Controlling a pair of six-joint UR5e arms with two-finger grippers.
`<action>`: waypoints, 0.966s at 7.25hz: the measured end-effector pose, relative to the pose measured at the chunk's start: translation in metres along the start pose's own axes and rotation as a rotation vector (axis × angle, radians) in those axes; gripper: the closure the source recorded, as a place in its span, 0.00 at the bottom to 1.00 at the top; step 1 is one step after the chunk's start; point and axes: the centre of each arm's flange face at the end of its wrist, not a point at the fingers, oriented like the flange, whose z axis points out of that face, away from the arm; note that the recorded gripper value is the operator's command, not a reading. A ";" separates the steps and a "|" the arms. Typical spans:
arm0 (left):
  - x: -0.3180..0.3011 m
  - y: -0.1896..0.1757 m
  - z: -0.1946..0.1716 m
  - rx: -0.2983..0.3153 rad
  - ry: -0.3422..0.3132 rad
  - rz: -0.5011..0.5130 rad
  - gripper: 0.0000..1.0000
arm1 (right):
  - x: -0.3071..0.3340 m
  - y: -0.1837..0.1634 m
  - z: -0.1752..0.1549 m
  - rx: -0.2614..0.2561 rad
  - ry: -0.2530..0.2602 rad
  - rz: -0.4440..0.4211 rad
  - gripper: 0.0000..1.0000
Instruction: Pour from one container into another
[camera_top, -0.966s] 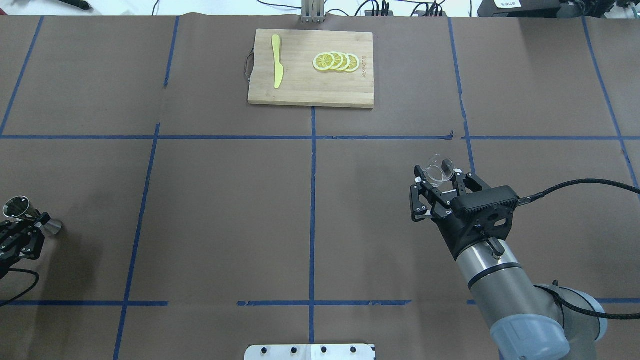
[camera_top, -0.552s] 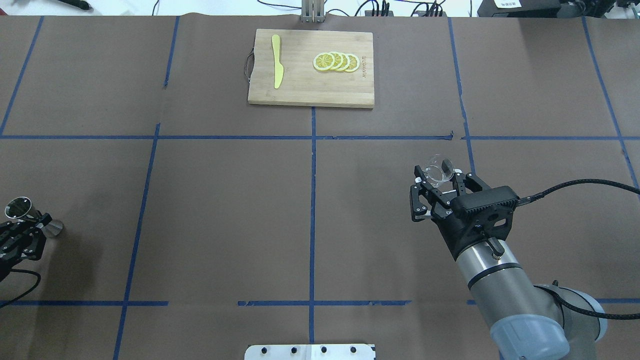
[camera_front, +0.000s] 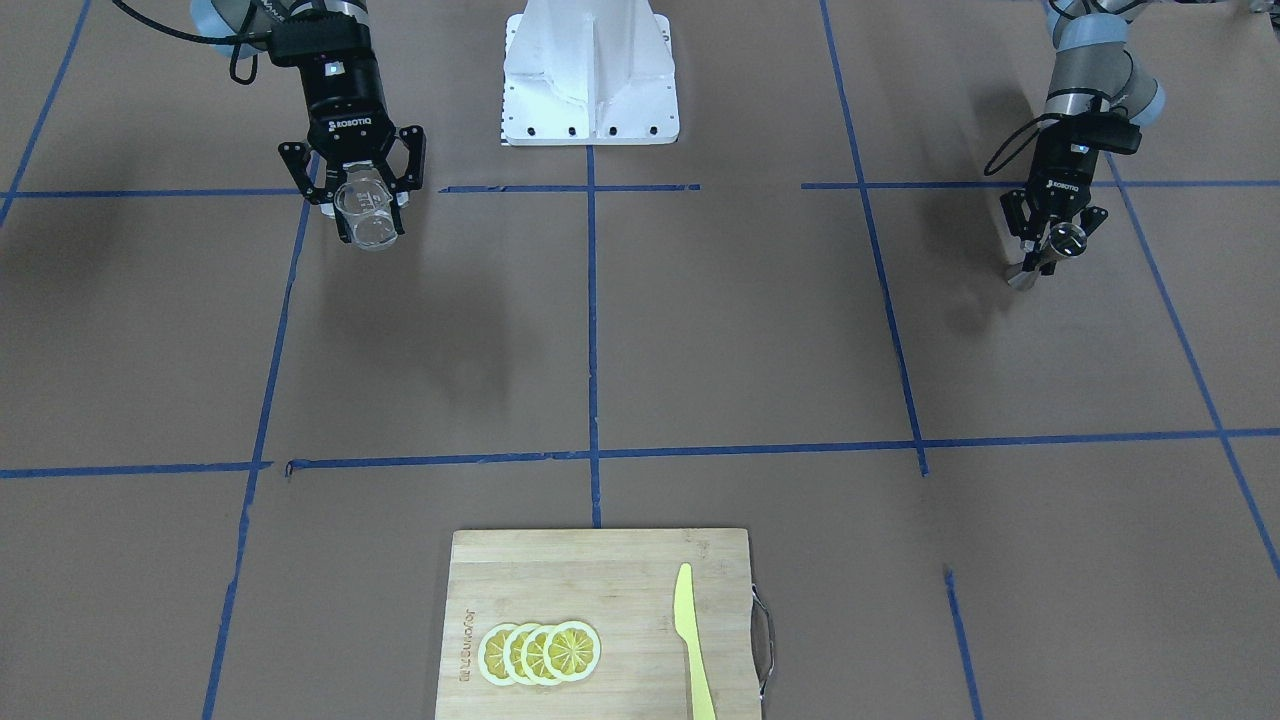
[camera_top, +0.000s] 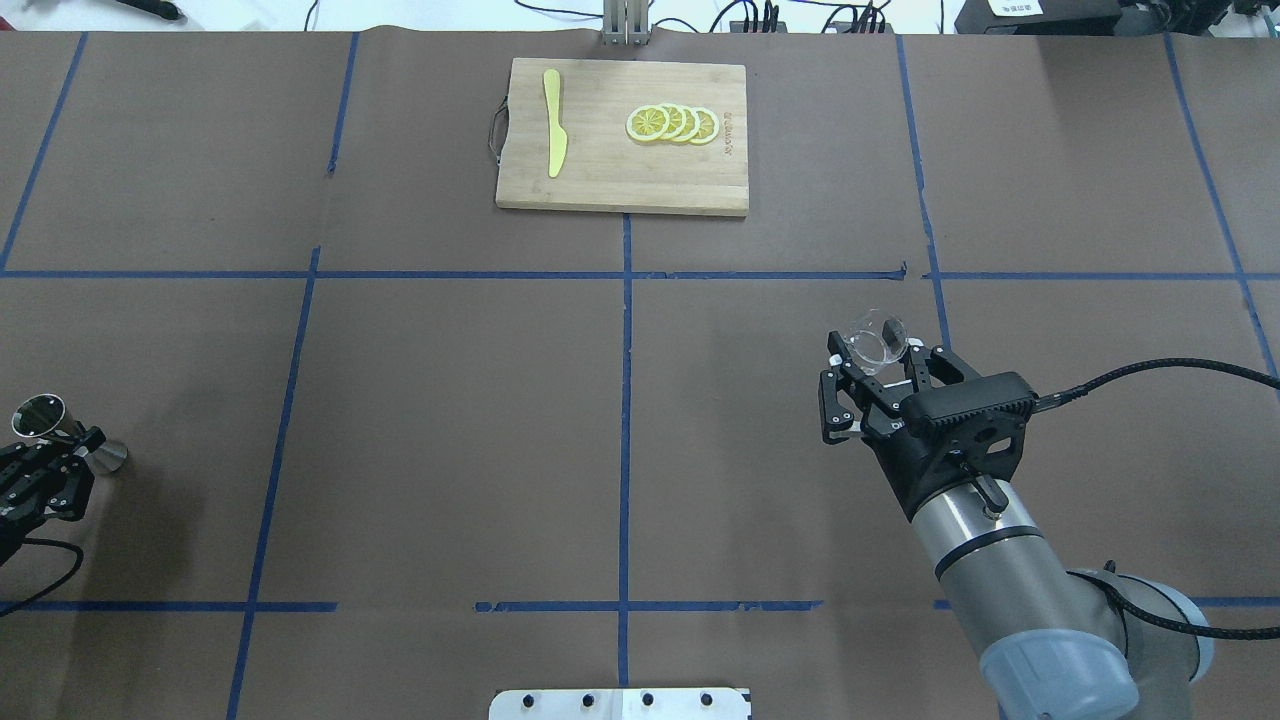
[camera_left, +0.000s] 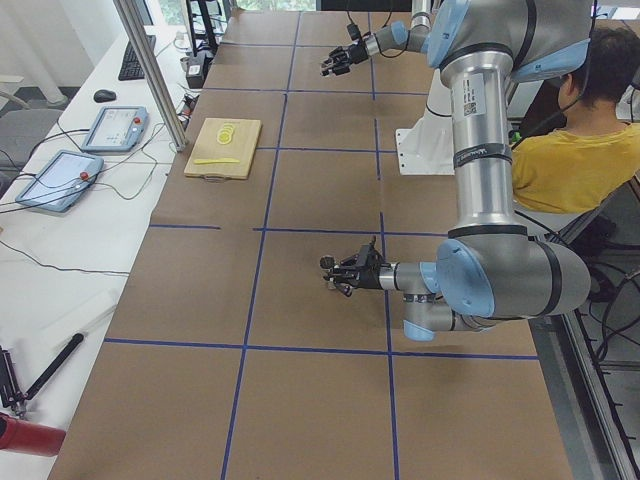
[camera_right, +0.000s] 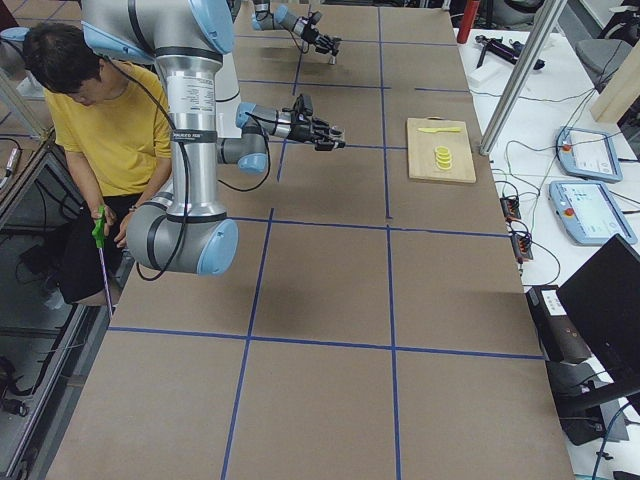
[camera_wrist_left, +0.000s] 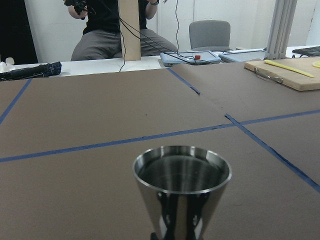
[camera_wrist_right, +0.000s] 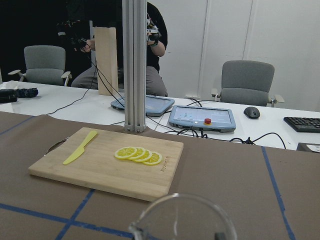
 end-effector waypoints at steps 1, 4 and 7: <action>0.000 0.000 0.000 0.000 0.000 0.000 0.60 | 0.000 0.000 0.000 0.000 0.000 0.000 1.00; 0.000 0.000 0.000 0.000 0.000 0.001 0.39 | 0.000 0.000 0.000 0.000 0.000 -0.001 1.00; -0.001 0.000 0.000 0.001 0.000 0.001 0.01 | 0.000 0.000 0.000 0.000 -0.001 -0.001 1.00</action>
